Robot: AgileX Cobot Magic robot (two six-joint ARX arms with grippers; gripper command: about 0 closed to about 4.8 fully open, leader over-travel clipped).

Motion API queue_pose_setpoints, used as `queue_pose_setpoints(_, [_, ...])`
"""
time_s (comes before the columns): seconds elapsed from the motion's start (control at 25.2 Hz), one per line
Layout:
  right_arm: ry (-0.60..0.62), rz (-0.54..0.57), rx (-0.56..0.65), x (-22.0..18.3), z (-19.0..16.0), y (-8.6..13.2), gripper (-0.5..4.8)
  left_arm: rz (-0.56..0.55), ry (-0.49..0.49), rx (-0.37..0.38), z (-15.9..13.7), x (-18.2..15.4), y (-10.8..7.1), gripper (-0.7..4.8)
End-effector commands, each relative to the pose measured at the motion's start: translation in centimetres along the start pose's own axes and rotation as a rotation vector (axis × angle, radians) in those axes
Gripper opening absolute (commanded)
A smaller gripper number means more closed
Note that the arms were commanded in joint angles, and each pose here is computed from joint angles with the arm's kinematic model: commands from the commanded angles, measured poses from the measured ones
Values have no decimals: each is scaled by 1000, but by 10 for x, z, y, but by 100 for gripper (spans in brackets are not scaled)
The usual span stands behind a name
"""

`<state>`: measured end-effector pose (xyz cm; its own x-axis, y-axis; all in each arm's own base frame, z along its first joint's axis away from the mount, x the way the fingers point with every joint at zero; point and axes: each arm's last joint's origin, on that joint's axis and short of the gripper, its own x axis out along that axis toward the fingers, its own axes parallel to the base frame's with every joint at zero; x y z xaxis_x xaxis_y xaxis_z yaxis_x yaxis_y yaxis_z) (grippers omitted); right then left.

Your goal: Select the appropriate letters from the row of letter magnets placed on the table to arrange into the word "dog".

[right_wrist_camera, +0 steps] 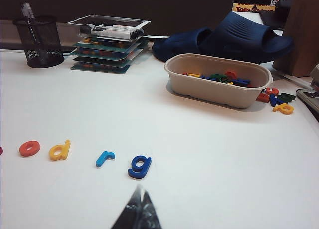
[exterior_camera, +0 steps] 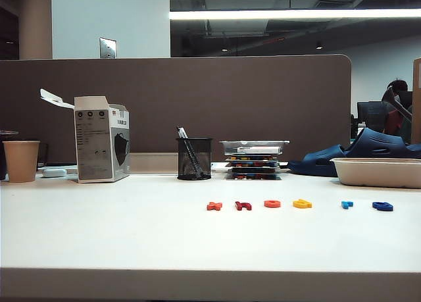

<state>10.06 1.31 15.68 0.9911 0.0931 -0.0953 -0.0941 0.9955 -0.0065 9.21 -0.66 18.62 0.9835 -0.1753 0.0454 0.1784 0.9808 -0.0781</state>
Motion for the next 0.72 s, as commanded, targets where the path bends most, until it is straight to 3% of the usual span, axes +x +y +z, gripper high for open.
queue_pose_setpoints(0.04, [-3, -1, -2, 0, -1, 0, -5, -103, -31, 2, 29, -8, -7, -6])
queue_pose_setpoints(0.28, [-3, -1, -2, 0, -1, 0, -5, -233, 10, -43, 73, -29, -17, -6])
queue_pose_setpoints(0.44, [-3, -1, -2, 0, -1, 0, -6, -287, 58, -126, 128, -44, -26, -6])
queue_pose_setpoints(0.64, [-3, -1, -2, 0, -1, 0, -6, -319, 270, -272, 178, -30, -30, -6])
queue_pose_setpoints(0.72, [-3, -1, -2, 0, -1, 0, -6, -335, 309, -298, 192, -24, -32, -6])
